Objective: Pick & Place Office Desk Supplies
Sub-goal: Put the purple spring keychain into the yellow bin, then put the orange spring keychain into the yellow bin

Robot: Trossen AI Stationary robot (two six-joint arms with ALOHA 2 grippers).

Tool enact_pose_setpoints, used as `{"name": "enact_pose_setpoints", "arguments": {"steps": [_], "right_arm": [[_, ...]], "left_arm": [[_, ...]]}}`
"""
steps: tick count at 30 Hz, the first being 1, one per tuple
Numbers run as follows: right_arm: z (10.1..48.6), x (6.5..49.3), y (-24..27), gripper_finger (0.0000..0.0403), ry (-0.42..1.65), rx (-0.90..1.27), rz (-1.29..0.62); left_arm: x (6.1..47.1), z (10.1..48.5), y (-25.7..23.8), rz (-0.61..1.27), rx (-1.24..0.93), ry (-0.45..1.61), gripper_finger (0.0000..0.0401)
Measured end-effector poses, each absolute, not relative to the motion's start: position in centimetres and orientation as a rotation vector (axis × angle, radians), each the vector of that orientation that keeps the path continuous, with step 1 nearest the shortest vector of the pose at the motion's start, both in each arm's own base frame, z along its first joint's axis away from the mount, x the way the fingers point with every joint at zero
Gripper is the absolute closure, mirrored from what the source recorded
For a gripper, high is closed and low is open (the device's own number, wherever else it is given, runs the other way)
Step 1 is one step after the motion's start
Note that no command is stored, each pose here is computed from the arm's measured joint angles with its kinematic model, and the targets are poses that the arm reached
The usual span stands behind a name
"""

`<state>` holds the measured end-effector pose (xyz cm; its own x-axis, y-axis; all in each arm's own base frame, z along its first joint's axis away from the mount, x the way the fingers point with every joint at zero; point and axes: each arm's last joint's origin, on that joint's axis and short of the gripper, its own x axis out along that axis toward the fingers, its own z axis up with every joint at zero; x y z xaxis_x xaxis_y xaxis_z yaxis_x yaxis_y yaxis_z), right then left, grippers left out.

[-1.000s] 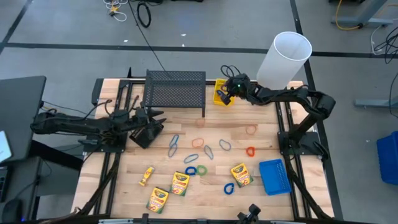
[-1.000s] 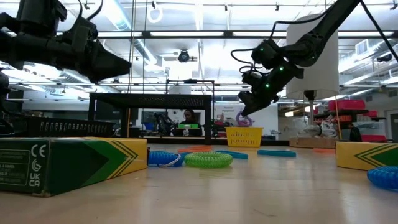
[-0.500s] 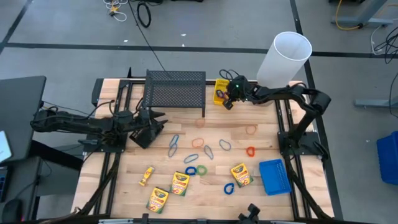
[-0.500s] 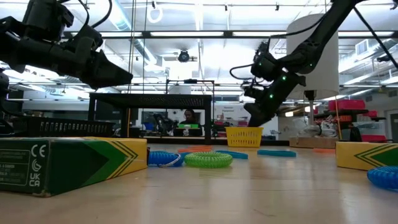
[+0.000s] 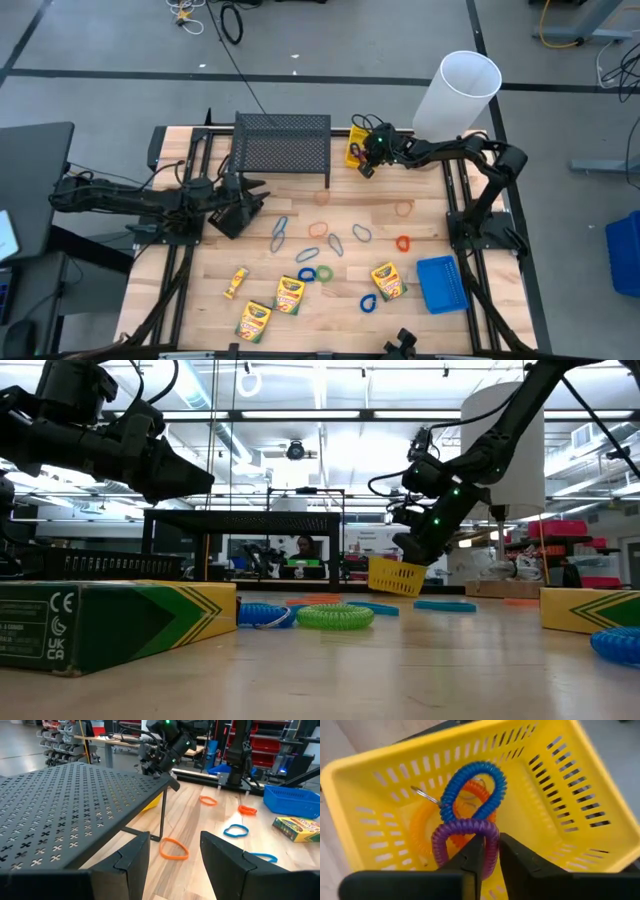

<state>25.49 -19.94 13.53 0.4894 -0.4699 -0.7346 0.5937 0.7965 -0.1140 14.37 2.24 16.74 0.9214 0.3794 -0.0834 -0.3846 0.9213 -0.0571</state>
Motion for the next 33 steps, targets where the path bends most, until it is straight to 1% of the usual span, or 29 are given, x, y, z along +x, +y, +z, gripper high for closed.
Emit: {"name": "enact_pose_setpoints", "arguments": {"steps": [5, 12, 15, 18, 21, 24, 28, 31, 33], "right_arm": [[13.8, 26.1, -19.6, 0.0303, 0.808, 0.129, -0.656], [14.3, 26.8, -19.0, 0.0241, 0.771, 0.082, -0.680], [15.0, 27.1, -18.4, 0.0219, 0.751, 0.050, -0.665], [16.3, 27.3, -17.4, 0.0207, 0.730, 0.031, -0.639], [17.9, 27.2, -15.6, 0.0204, 0.737, 0.012, -0.590], [19.3, 26.6, -12.9, 0.0207, 0.812, -0.008, -0.510], [20.5, 24.5, -8.6, 0.0211, 0.997, 0.000, -0.390], [21.1, 22.5, -5.5, 0.0212, 1.143, 0.048, -0.317], [21.4, 21.2, -3.8, 0.0213, 1.228, 0.123, -0.250]], "left_arm": [[14.4, 16.7, 2.2, 0.393, -0.073, 0.072, 0.0220], [14.4, 16.7, 2.2, 0.393, -0.073, 0.073, 0.0220], [14.4, 16.7, 2.2, 0.393, -0.069, 0.073, 0.0220], [14.4, 16.7, 2.2, 0.393, -0.062, 0.076, 0.0220], [14.4, 16.7, 2.2, 0.393, -0.061, 0.078, 0.0220], [14.4, 16.7, 2.2, 0.392, -0.060, 0.079, 0.0220], [14.4, 16.7, 2.2, 0.388, -0.061, 0.079, 0.0220], [14.4, 16.7, 2.2, 0.388, -0.061, 0.079, 0.0220], [14.4, 16.7, 2.2, 0.388, -0.061, 0.079, 0.0220]]}}
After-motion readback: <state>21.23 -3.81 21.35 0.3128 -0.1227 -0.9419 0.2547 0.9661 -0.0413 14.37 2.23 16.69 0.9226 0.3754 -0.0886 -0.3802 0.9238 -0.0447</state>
